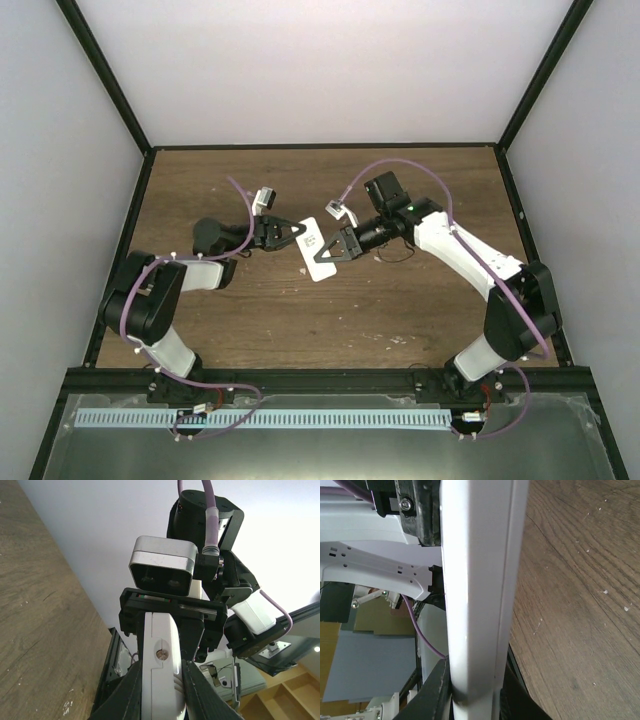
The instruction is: Load the batteries into the remote control
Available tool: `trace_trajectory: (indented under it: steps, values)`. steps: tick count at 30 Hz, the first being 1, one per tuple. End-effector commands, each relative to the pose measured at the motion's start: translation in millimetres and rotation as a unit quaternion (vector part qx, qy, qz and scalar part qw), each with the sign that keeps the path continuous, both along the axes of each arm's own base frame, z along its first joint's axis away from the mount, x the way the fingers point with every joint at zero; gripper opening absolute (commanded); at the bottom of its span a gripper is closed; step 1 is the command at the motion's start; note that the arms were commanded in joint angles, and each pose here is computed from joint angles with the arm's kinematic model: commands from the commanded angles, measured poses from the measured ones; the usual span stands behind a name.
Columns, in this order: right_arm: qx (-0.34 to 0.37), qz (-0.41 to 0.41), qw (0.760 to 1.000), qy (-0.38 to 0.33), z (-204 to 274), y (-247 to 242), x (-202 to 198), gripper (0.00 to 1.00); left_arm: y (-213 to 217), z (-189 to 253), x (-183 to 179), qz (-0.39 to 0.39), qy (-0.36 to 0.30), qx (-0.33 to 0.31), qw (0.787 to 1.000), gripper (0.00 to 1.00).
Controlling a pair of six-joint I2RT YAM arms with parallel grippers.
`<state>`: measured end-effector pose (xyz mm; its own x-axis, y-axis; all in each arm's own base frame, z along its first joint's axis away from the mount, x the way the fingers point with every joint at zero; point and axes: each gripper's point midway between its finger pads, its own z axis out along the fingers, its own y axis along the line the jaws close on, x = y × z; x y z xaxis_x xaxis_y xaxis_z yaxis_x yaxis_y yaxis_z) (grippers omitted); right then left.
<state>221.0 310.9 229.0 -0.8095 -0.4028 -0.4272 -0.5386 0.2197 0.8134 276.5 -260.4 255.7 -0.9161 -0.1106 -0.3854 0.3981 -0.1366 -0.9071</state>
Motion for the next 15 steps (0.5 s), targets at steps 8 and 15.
trace_trajectory:
  steps: [8, 15]
  values:
    - [-0.011, -0.011, 0.998, -0.061, 6, 3, 12, 0.01, 10, -11, 19, 0.046, 0.004, 0.012, 0.999, 0.73]
    - [-0.124, -0.087, 0.986, -0.07, -40, -19, 37, 0.01, 46, -51, 45, 0.149, 0.038, 0.072, 0.985, 0.83]
